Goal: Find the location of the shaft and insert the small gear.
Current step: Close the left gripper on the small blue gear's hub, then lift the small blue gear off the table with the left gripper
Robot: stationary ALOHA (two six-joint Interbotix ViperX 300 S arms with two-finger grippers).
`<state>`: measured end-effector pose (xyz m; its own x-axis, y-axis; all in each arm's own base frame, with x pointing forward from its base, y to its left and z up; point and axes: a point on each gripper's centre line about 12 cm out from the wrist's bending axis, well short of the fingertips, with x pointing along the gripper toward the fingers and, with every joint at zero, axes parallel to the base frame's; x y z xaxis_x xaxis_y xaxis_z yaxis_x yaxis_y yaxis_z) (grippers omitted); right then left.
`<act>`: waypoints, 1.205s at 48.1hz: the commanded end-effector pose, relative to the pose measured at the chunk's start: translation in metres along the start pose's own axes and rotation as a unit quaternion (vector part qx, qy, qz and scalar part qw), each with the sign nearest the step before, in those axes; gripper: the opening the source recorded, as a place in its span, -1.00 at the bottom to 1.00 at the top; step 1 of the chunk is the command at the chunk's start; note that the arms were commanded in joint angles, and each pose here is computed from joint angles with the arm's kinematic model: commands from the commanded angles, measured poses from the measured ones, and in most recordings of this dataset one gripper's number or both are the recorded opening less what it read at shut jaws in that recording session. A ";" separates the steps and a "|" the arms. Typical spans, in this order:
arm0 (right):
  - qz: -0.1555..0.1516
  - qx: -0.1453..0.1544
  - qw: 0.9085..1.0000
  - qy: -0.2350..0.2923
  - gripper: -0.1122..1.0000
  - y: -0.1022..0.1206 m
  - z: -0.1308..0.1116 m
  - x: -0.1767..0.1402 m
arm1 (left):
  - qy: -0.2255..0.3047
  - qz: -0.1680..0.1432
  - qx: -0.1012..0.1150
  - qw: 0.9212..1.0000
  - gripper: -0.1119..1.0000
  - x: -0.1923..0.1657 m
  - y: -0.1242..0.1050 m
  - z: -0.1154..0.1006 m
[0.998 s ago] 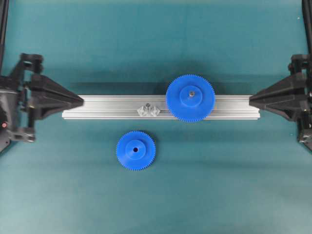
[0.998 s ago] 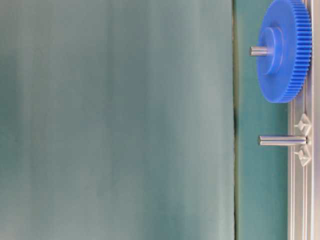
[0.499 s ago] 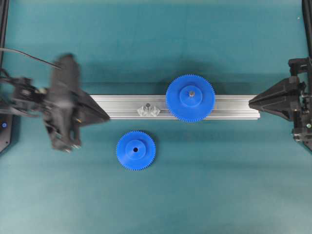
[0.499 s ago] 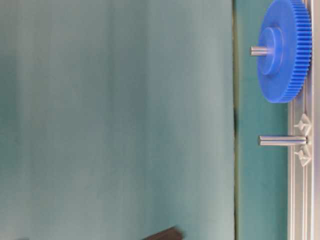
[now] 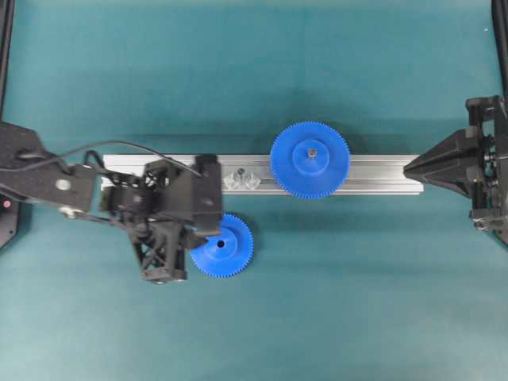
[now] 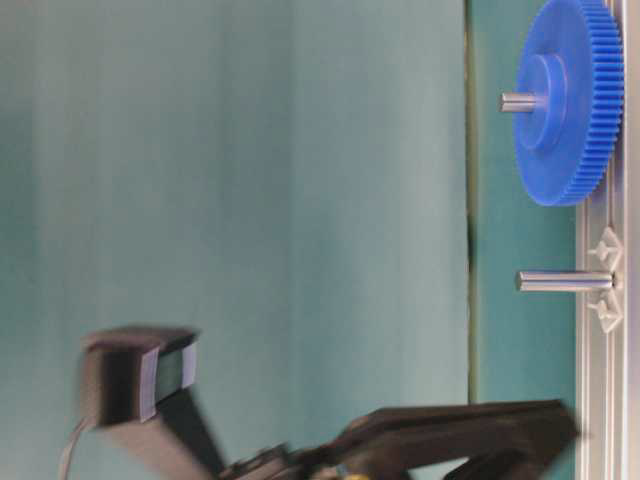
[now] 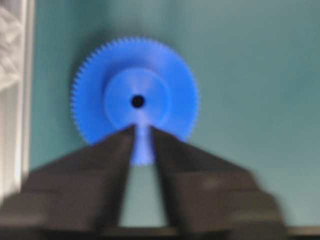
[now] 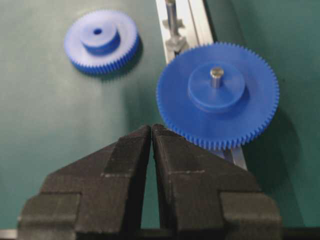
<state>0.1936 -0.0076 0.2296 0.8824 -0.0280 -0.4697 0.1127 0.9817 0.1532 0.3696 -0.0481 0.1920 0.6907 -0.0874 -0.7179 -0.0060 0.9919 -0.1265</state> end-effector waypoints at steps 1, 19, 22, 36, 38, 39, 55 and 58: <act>-0.001 0.006 1.000 0.001 -0.52 0.000 0.002 0.001 | 0.002 -0.001 0.003 1.000 -0.01 0.001 -0.004 0.012; -0.003 0.006 1.000 0.009 -0.52 -0.001 -0.005 0.001 | 0.063 0.010 0.015 0.998 0.75 0.041 -0.002 -0.001; -0.003 0.006 1.000 0.009 -0.52 -0.001 -0.005 0.001 | 0.066 0.011 0.018 0.998 0.78 0.046 -0.002 -0.001; -0.003 0.006 1.000 0.011 -0.52 -0.002 -0.010 0.000 | 0.074 0.012 0.022 0.997 0.84 0.061 -0.003 0.000; -0.003 0.006 1.000 0.010 -0.52 -0.002 -0.011 -0.001 | 0.075 0.012 0.022 0.997 0.84 0.062 -0.003 0.000; -0.003 0.006 1.000 0.010 -0.52 -0.002 -0.011 -0.001 | 0.075 0.012 0.022 0.997 0.84 0.063 -0.003 0.001; -0.001 0.007 1.000 0.001 -0.52 -0.003 -0.014 -0.006 | 0.083 0.014 0.022 0.996 0.84 0.069 -0.001 -0.003; -0.001 0.007 1.000 -0.001 -0.52 -0.003 -0.013 -0.006 | 0.085 0.014 0.022 0.996 0.84 0.071 -0.001 -0.004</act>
<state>0.1801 -0.0068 0.2168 0.8774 -0.0267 -0.4791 0.1140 0.9814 0.1541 0.4102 -0.0532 0.1285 0.5324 -0.0645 -0.8440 0.0049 0.9973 -0.0732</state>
